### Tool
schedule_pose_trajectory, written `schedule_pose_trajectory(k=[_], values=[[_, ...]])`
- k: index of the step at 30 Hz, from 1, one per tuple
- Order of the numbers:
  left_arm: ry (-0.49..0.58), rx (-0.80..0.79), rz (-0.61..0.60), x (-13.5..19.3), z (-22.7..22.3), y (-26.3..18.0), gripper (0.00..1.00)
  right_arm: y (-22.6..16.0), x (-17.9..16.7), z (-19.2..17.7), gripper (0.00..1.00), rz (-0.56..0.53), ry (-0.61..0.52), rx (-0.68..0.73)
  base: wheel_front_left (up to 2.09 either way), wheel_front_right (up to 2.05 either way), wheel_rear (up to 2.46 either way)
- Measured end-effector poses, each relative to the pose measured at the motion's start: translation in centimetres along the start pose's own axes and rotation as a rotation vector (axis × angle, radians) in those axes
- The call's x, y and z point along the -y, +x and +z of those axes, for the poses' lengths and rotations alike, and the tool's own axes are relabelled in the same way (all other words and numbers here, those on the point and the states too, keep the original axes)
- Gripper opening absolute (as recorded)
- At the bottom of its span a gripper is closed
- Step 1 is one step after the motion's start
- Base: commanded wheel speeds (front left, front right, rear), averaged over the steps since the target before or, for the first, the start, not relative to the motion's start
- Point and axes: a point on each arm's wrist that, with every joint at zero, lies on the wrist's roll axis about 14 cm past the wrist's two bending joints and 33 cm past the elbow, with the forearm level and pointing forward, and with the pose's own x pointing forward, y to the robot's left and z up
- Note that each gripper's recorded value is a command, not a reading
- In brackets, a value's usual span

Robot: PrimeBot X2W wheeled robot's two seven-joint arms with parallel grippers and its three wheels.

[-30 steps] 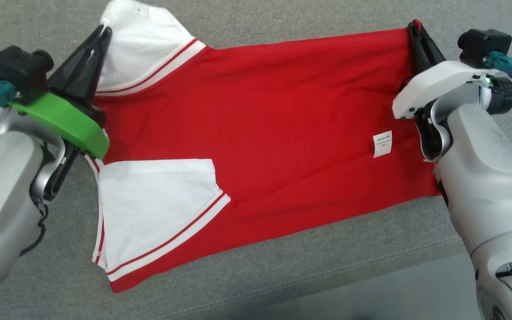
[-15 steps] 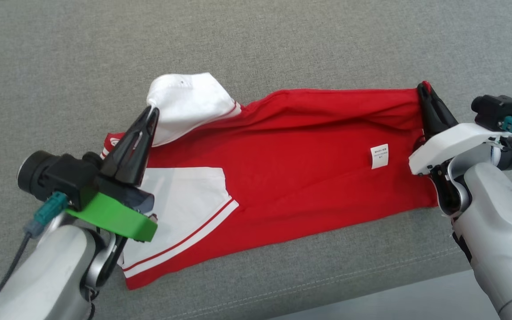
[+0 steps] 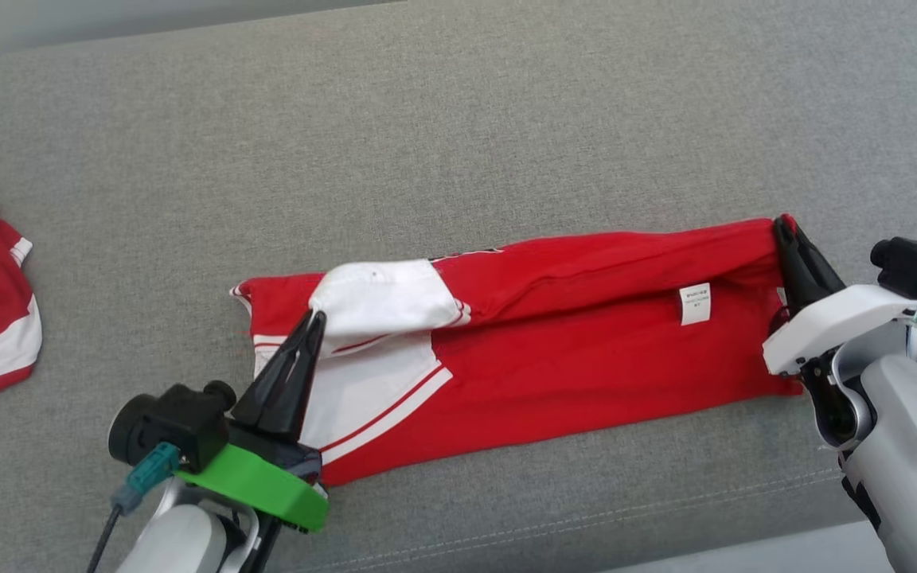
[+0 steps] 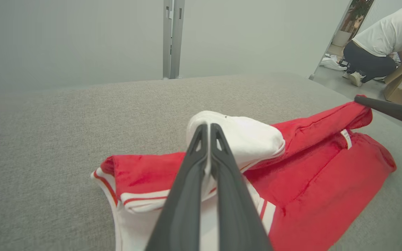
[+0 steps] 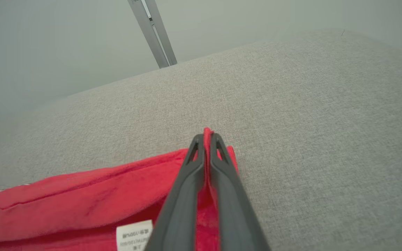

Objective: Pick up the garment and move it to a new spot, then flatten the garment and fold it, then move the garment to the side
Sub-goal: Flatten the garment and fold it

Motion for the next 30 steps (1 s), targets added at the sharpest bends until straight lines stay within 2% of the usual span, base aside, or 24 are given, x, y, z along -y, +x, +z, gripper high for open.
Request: schedule_pose_trajectory(k=[6, 7, 8, 19, 24, 25, 26, 27, 30], values=[[-0.025, -0.04, 0.037, -0.1, -1.8, -1.1, 0.0, -0.9, -0.1, -1.3, 0.0, 0.009, -0.006, -0.043, 0.0, 0.0, 0.0], [-0.035, -0.045, 0.045, -0.1, -2.0, -1.2, 0.0, -1.1, 0.0, -1.7, 0.38, 0.005, -0.003, -0.056, 0.0, 0.0, 0.0], [-0.039, -0.049, 0.049, -0.1, -2.3, -1.3, 0.0, -1.2, 0.1, -1.8, 1.0, 0.002, -0.007, -0.06, 0.0, 0.0, 0.0], [-0.037, -0.062, 0.09, -0.5, -3.0, -1.8, 0.0, -1.3, 0.5, 0.6, 1.0, -0.012, 0.001, 0.012, 0.0, 0.0, 0.0], [-0.041, -0.076, 0.101, -0.4, -3.6, -2.3, 0.0, -1.8, 0.6, 0.4, 1.0, -0.021, 0.005, 0.017, 0.0, 0.0, 0.0], [-0.038, -0.078, 0.102, -0.4, -3.7, -2.4, 0.24, -1.8, 0.6, 0.3, 1.0, -0.022, 0.007, 0.018, 0.0, 0.0, 0.0], [-0.039, -0.078, 0.104, -0.3, -3.7, -2.4, 0.66, -1.9, 0.6, 0.3, 1.0, -0.023, 0.01, 0.019, 0.0, 0.0, 0.0], [-0.043, -0.075, 0.108, -0.3, -3.6, -2.5, 1.0, -2.0, 0.6, 0.4, 1.0, -0.024, 0.011, 0.021, 0.0, 0.0, 0.0], [-0.049, -0.078, 0.112, 0.1, -3.8, -2.9, 1.0, -2.3, 0.7, 0.2, 1.0, -0.03, 0.015, 0.022, 0.0, 0.0, 0.0]])
